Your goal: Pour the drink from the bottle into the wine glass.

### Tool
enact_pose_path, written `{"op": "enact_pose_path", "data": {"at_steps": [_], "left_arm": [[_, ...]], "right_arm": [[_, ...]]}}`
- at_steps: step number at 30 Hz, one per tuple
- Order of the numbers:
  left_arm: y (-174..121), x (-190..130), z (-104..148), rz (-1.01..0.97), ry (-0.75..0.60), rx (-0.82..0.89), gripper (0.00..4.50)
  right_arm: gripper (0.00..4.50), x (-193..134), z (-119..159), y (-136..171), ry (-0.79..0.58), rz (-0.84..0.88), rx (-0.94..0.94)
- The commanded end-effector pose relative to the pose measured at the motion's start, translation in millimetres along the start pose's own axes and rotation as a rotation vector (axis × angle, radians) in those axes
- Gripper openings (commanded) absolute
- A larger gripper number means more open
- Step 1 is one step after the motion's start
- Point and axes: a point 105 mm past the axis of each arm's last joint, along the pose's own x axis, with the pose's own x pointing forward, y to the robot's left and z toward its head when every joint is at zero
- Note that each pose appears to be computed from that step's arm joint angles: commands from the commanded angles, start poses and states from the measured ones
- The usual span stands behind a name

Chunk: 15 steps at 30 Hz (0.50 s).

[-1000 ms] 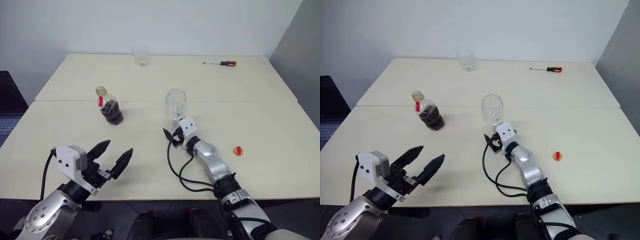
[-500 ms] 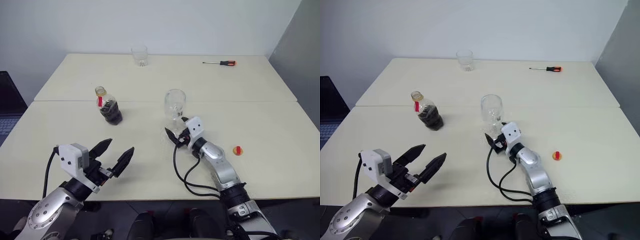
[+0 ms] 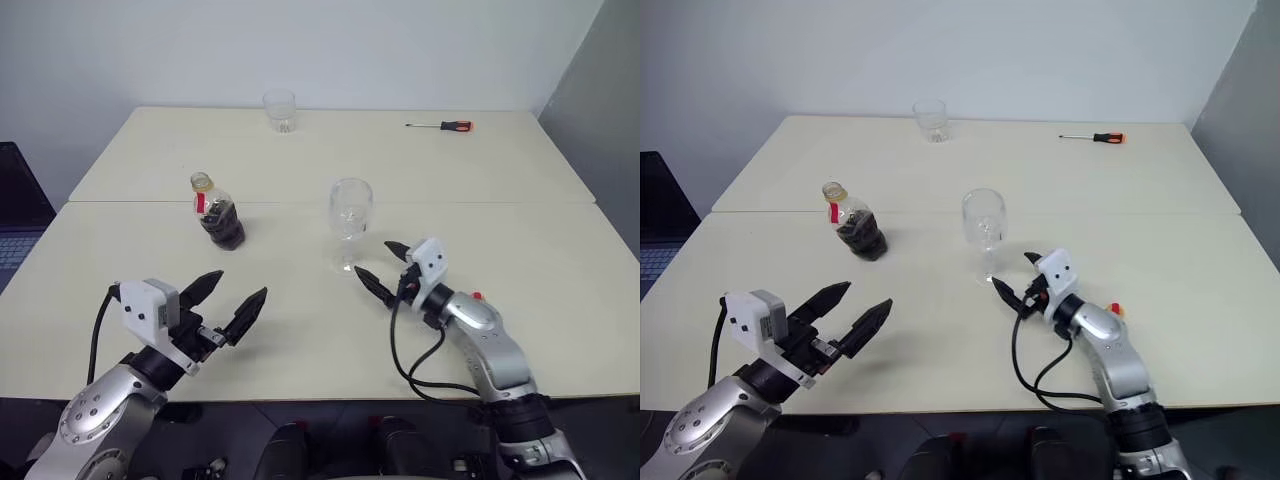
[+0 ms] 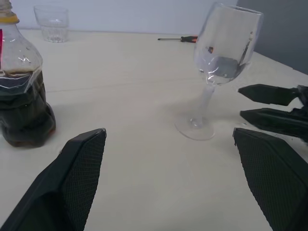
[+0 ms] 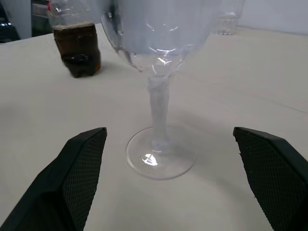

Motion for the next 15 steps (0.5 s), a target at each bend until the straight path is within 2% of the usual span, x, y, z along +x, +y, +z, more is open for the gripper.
{"op": "enact_pose_path", "data": {"at_steps": [1,9,15], "left_arm": [[12,2,1,0.061,-0.008,0.063,4.5],[32,3,-20,0.234,0.023,0.097,4.5],[61,1,-27,0.401,0.026,0.142,4.5]], "right_arm": [[4.49,-13,31,9,-0.08,0.081,-0.001],[4.49,-40,58,23,-0.12,0.151,0.025],[4.49,-46,71,34,-0.138,0.178,0.037]]}}
